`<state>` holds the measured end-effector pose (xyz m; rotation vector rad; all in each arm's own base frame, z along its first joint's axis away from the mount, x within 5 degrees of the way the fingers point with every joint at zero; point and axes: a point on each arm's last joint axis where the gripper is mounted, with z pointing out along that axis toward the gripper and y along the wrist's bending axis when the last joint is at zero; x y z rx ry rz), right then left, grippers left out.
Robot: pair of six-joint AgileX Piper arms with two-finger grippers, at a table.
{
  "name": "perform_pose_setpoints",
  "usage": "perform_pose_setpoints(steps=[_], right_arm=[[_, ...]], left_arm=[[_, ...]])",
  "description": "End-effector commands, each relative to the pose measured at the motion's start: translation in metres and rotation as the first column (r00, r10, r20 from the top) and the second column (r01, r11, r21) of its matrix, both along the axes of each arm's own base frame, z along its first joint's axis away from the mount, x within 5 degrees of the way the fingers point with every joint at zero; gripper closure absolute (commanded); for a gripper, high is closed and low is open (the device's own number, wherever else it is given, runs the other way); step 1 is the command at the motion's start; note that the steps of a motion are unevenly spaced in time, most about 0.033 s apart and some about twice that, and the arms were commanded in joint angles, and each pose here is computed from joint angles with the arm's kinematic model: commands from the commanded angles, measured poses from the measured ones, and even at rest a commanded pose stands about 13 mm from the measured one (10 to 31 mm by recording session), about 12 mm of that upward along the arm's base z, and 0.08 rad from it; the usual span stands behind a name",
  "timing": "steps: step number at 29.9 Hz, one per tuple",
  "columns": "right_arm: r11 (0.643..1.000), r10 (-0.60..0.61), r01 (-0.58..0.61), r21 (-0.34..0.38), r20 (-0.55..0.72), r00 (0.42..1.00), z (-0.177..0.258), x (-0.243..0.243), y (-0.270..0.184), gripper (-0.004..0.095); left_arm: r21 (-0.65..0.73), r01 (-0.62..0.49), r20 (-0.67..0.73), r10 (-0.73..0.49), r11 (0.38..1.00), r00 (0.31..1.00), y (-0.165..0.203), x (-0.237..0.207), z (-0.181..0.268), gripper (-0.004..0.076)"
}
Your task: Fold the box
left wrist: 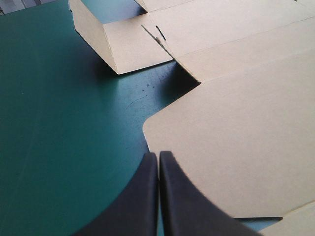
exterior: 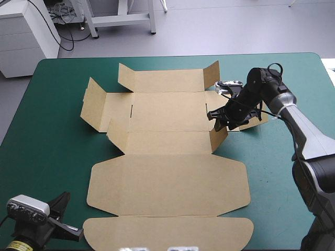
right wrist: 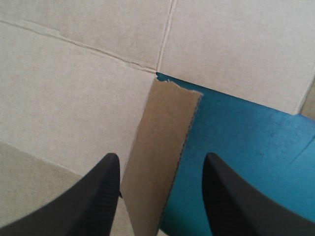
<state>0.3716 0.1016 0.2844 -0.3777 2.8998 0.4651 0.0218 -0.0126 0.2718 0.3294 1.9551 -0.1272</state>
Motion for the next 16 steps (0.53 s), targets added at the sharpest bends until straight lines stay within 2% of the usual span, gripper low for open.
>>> perform_pose_setpoints(steps=[1,9,14,16], right_arm=[[0.998,-0.001,0.0,0.06,0.022,1.0,0.017,-0.002,0.004,0.0434],[0.999,0.029,-0.028,0.042,-0.022,0.999,-0.002,0.003,0.016,0.0461],[0.999,0.037,-0.035,0.03,-0.048,0.998,-0.013,0.005,0.022,0.0552],[1.0,0.016,-0.015,0.021,-0.056,0.998,-0.013,0.005,0.021,0.0637]], left_arm=[[-0.04,-0.006,0.083,0.009,0.999,0.997,-0.001,0.001,0.016,0.0732],[-0.04,-0.006,0.083,0.009,0.999,0.997,-0.001,0.001,0.016,0.0732],[-0.04,-0.006,0.083,0.009,0.999,0.997,-0.001,0.001,0.016,0.0732],[-0.04,-0.006,0.083,0.009,0.999,0.997,-0.001,0.001,0.016,0.0732]])
